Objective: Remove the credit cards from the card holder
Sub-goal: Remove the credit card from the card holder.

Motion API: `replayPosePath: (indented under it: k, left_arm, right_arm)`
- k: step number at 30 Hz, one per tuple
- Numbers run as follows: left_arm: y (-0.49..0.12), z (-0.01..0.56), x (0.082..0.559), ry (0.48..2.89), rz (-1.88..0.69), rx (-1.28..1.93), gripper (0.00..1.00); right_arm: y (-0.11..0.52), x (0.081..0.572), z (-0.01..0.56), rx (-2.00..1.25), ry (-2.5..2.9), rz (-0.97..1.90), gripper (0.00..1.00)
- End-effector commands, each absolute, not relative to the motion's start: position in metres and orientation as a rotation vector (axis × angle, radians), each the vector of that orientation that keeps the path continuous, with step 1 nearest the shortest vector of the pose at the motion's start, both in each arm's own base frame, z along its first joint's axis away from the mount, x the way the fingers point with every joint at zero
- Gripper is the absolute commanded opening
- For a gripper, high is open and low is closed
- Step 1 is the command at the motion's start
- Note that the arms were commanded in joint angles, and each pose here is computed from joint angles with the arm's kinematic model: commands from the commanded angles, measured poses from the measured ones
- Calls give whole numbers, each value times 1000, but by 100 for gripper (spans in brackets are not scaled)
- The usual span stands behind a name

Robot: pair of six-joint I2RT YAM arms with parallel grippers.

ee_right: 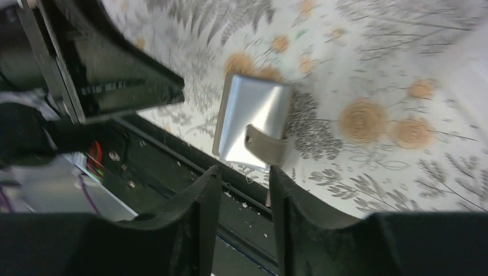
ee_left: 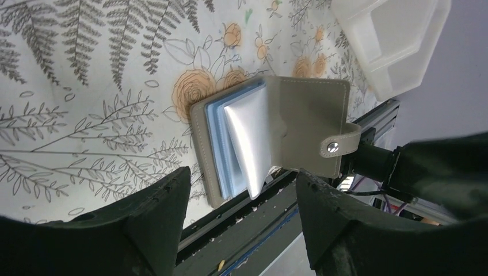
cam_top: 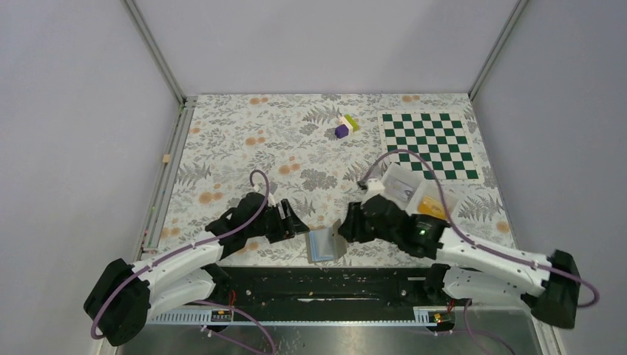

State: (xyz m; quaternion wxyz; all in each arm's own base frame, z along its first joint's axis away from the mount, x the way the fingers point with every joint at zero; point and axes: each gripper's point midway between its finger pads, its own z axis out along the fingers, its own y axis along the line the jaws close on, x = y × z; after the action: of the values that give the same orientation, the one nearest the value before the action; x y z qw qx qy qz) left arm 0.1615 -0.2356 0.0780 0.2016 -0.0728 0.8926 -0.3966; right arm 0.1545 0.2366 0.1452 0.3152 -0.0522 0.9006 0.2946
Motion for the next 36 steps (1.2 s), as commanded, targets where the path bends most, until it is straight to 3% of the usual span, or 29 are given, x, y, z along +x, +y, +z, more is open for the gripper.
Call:
replayPosePath:
  k: [1,6,12,19,26,29,33,36]
  left_arm:
    - [-234,82,164,2480,-1124,-248,67]
    - [-217,76,171,2495,-1068,-329,67]
    - [-203,76,178,2494,-1097,-398,67]
    - [-203,75,178,2495,-1130,-391,67]
    - [-207,68,178,2525,-1140,-381,67]
    - [-205,66,177,2524,-1129,-382,67]
    - [-205,68,176,2509,-1137,-361,66]
    - [-207,71,176,2489,-1154,-322,66]
  right_arm:
    - [287,147,146,-283,2259,727,51]
    - [331,128,134,-499,2201,625,64]
    - [342,139,99,-587,2195,463,77]
    - [338,147,69,-650,2218,284,80]
    - [315,151,39,-633,2276,79,76]
    - [306,150,32,-593,2285,62,70]
    - [298,152,35,-497,2271,115,41]
    - [295,154,40,-471,2242,167,26]
